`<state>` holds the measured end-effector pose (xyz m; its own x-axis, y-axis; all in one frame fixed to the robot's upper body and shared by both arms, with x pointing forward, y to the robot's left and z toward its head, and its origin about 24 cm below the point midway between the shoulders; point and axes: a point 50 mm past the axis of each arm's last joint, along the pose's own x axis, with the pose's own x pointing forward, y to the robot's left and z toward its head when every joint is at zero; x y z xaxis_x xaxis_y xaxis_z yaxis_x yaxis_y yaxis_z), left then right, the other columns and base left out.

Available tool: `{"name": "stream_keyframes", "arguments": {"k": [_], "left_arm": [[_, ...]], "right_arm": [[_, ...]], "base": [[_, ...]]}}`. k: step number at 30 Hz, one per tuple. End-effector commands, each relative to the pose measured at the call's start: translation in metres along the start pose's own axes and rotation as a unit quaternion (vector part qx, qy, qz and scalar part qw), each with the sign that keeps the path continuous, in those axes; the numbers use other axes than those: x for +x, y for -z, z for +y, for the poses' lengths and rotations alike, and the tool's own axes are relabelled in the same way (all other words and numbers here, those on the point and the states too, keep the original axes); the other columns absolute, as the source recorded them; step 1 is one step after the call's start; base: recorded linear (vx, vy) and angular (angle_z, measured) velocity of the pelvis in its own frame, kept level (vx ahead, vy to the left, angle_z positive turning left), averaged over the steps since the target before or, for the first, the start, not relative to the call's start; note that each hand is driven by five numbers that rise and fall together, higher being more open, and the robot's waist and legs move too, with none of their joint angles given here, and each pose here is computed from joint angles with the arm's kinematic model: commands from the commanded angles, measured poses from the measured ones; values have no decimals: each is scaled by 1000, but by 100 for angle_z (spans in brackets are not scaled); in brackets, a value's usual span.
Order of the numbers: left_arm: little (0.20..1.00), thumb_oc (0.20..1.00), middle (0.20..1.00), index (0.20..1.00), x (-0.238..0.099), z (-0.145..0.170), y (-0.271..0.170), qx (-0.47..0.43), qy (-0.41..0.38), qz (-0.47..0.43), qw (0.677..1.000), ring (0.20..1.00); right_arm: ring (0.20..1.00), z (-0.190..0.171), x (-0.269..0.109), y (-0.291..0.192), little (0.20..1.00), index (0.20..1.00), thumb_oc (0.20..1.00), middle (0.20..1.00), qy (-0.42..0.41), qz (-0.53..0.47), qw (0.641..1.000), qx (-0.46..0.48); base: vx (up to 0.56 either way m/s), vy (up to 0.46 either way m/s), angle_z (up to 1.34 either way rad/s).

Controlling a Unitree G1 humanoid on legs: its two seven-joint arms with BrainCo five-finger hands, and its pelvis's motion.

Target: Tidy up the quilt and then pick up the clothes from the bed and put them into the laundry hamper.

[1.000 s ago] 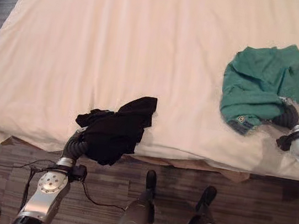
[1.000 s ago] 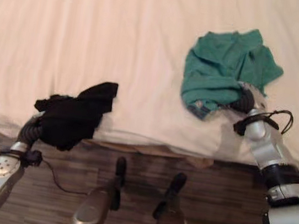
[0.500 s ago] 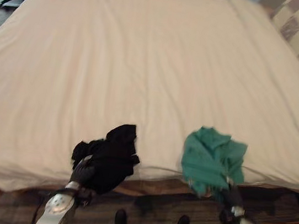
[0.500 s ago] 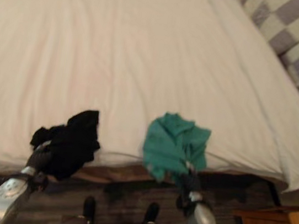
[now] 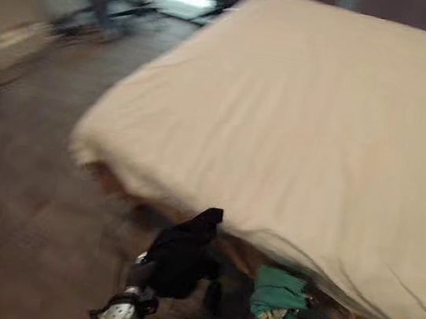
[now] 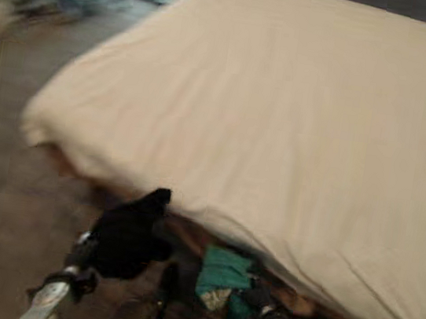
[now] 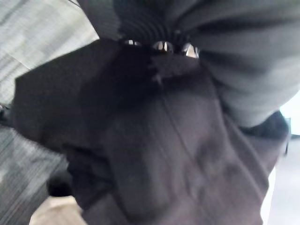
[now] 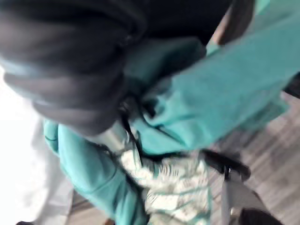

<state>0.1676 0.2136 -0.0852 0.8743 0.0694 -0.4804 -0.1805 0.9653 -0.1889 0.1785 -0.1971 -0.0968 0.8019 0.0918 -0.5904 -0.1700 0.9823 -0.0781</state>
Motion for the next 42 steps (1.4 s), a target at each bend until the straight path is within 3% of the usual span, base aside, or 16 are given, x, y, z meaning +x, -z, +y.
{"name": "stream_keyframes", "arguments": {"k": [1, 11, 23, 24, 35, 42], "left_arm": [[200, 200, 200, 200, -2, 39, -32, 25, -66, -61, 996, 200], [200, 200, 200, 200, -8, 61, -21, 79, -133, -26, 988, 200], [200, 200, 200, 200, 11, 21, -24, 93, -64, -38, 993, 200], [200, 200, 200, 200, 41, -130, -11, 107, 104, -20, 989, 200], [200, 200, 200, 200, 47, -141, -30, 95, 98, -58, 989, 200], [200, 200, 200, 200, 45, -137, -15, 108, 80, -28, 991, 200]], "right_arm": [[200, 8, 16, -46, 200, 200, 200, 200, -2, -90, 995, 30], [200, 10, 2, -67, 200, 200, 200, 200, -3, -158, 987, 5], [200, 1, 5, -74, 200, 200, 200, 200, 28, -170, 985, 2], [200, 23, 27, -48, 200, 200, 200, 200, 48, -80, 995, -39], [200, 30, 35, -99, 200, 200, 200, 200, 37, -166, 980, -108], [200, 51, 43, -115, 200, 200, 200, 200, 18, -183, 975, -123]], "base": [[-191, 179, 107], [-66, 319, 176], [-29, 127, 110], [-9, 14, -7], [105, -108, 18], [463, 84, 14]]}}
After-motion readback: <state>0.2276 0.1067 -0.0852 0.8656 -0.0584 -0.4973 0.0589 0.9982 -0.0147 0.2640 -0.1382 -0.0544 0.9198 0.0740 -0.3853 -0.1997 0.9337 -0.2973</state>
